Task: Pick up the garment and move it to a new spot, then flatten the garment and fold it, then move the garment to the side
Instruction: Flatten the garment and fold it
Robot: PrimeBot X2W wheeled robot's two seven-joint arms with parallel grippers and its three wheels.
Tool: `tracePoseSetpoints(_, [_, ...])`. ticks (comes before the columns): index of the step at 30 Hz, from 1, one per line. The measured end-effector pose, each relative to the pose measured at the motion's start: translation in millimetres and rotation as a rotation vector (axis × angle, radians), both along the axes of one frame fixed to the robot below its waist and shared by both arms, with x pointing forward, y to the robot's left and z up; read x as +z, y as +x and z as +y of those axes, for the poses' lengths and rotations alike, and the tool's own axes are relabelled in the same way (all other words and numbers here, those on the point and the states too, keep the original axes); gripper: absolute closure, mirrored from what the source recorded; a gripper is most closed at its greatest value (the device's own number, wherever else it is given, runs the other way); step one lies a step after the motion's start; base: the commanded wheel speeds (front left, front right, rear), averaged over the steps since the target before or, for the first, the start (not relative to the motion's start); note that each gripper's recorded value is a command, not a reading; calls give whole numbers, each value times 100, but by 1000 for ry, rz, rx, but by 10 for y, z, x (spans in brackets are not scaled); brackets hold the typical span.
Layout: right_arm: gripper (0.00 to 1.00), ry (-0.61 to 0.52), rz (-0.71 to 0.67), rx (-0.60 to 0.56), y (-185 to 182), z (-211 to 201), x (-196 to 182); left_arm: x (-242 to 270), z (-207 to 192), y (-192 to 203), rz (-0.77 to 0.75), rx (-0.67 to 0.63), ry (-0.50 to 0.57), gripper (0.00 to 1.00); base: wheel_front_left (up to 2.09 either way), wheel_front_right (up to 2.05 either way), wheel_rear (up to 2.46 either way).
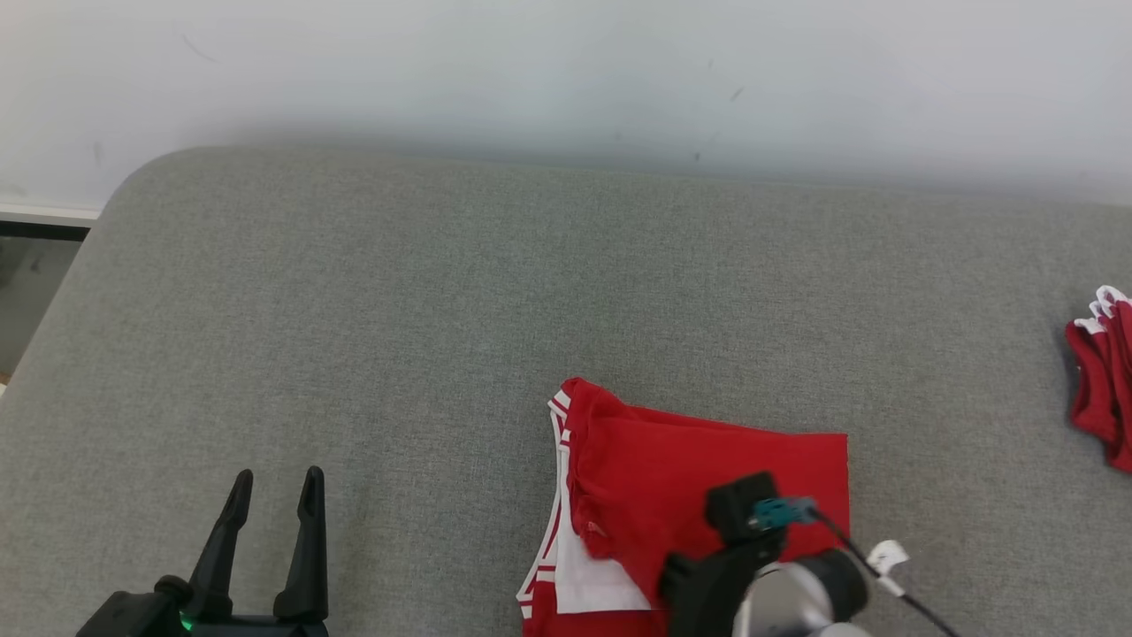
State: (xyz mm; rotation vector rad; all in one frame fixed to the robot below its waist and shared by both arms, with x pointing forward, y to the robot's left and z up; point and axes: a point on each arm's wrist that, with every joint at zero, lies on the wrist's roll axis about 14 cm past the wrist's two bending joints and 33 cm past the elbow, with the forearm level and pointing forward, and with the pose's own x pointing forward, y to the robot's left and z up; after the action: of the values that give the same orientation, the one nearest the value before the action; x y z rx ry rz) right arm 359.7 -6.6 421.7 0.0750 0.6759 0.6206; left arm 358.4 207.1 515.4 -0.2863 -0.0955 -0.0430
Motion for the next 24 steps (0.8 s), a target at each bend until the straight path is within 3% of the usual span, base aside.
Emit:
tracePoseSetpoints(8, [100, 32, 48, 217, -430, 560, -20, 15, 28, -12, -5, 3, -1, 0, 0, 0, 0])
tracePoseSetpoints(12, [100, 132, 72, 283, -615, 809, 94, 24, 31, -18, -8, 5, -1, 0, 0, 0, 0])
tracePoseSetpoints(14, [100, 175, 36, 271, -528, 840, 228, 26, 29, -19, -9, 5, -2, 0, 0, 0, 0])
tracePoseSetpoints(15, [90, 196, 13, 251, -454, 824, 300, 28, 29, -21, -9, 6, -2, 0, 0, 0, 0])
tracePoseSetpoints(16, [56, 219, -8, 224, -384, 790, 363, 31, 27, -26, -10, 7, -3, 0, 0, 0, 0])
tracePoseSetpoints(17, [0, 241, -33, 191, -305, 739, 431, 33, 25, -31, -11, 8, -4, 0, 0, 0, 0])
tracePoseSetpoints(21, [0, 310, -157, -6, 65, 316, 691, 31, 21, -79, -9, 14, -4, 0, 0, 0, 0])
tracePoseSetpoints(24, [0, 283, -256, -167, 250, -168, 775, 54, 14, -102, -15, 18, -4, 0, 0, 0, 0])
